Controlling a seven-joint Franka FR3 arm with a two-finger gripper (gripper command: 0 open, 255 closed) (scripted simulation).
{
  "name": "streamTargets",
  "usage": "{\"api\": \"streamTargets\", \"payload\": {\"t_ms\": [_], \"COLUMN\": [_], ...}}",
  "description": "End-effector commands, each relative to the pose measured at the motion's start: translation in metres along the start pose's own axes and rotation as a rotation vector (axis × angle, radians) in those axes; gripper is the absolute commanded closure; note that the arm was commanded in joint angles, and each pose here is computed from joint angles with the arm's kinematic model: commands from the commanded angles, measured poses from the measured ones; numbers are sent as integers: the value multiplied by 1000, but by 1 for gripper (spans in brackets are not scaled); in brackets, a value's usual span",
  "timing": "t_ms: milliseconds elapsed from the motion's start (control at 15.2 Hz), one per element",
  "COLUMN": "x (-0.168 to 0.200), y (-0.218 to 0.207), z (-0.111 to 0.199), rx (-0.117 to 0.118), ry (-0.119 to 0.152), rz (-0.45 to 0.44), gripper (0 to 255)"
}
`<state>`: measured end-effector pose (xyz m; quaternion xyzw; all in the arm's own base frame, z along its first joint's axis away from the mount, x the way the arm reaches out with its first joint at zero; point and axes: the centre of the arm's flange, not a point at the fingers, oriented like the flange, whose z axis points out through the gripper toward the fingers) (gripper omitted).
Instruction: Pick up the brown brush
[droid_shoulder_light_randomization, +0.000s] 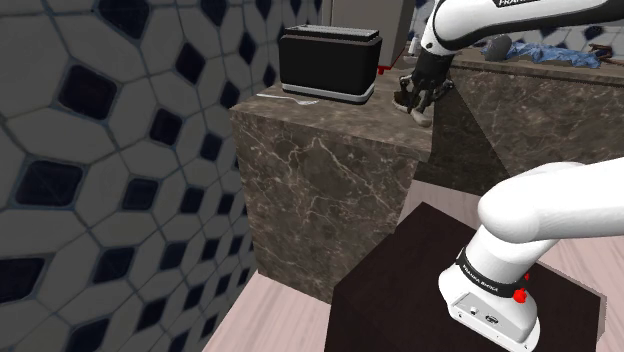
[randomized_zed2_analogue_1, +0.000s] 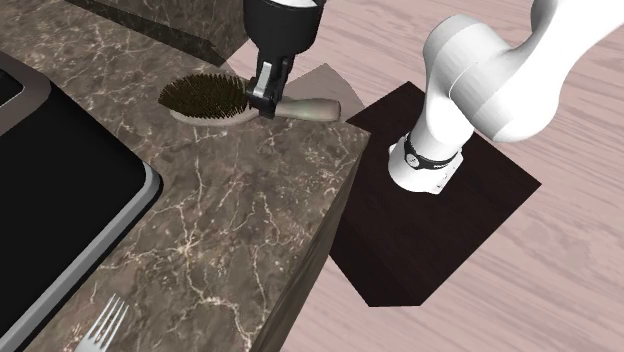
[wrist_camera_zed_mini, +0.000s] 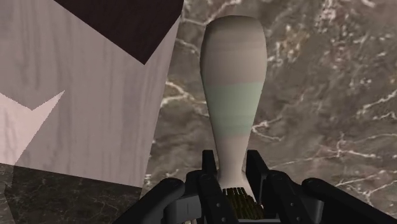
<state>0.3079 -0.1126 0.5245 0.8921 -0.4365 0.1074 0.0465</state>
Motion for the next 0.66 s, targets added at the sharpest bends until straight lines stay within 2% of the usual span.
{"api": "streamTargets", "payload": {"t_ms": [0,462,594], "x": [3,12,12], "y": [-1,-2,-2], "z": [-10,-46,-47], "rx": [0,0,0], "ry": [0,0,0], "rz": [0,0,0], "gripper": [255,255,255]}}
